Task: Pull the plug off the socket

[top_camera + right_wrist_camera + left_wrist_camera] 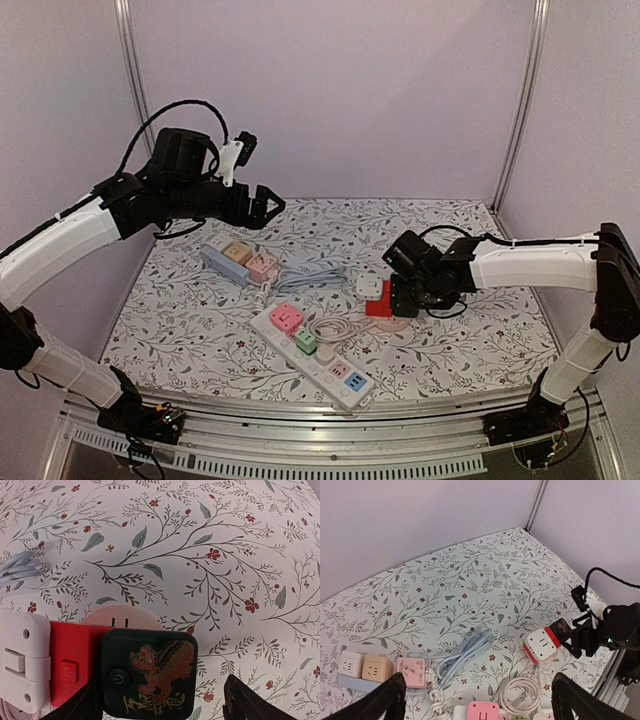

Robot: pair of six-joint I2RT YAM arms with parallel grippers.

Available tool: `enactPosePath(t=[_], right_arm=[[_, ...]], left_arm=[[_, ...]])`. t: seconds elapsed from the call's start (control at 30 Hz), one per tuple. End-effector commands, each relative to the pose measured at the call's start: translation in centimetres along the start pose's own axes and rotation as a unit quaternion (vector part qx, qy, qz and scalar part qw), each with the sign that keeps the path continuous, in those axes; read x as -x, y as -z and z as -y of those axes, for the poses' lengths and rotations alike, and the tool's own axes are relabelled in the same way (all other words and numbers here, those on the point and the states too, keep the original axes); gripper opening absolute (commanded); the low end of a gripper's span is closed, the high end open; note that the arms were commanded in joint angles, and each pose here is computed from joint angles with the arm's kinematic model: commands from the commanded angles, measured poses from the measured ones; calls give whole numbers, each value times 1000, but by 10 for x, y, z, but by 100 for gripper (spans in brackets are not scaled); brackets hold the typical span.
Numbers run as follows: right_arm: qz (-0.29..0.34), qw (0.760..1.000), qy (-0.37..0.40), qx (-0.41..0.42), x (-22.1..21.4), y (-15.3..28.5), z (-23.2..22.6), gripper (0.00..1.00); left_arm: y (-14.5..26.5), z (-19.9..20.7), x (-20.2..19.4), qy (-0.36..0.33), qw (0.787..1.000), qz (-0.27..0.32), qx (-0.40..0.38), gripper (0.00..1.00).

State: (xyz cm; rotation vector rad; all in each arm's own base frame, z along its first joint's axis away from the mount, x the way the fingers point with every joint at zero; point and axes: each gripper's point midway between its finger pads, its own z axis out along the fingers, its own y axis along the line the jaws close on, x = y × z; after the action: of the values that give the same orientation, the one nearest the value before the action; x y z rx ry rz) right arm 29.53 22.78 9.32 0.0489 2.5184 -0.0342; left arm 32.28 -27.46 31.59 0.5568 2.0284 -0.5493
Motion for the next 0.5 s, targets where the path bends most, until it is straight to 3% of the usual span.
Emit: enactPosePath(t=[0.0, 0.47], right_arm=[[-4, 1000, -14, -1, 1, -8, -1, 81], [-14, 999, -4, 29, -5, -16, -15, 70]], left_arm=[[-3, -1, -5, -4, 1000, -6, 3, 100], [-6, -2, -8, -3, 1000, -11, 5, 100]])
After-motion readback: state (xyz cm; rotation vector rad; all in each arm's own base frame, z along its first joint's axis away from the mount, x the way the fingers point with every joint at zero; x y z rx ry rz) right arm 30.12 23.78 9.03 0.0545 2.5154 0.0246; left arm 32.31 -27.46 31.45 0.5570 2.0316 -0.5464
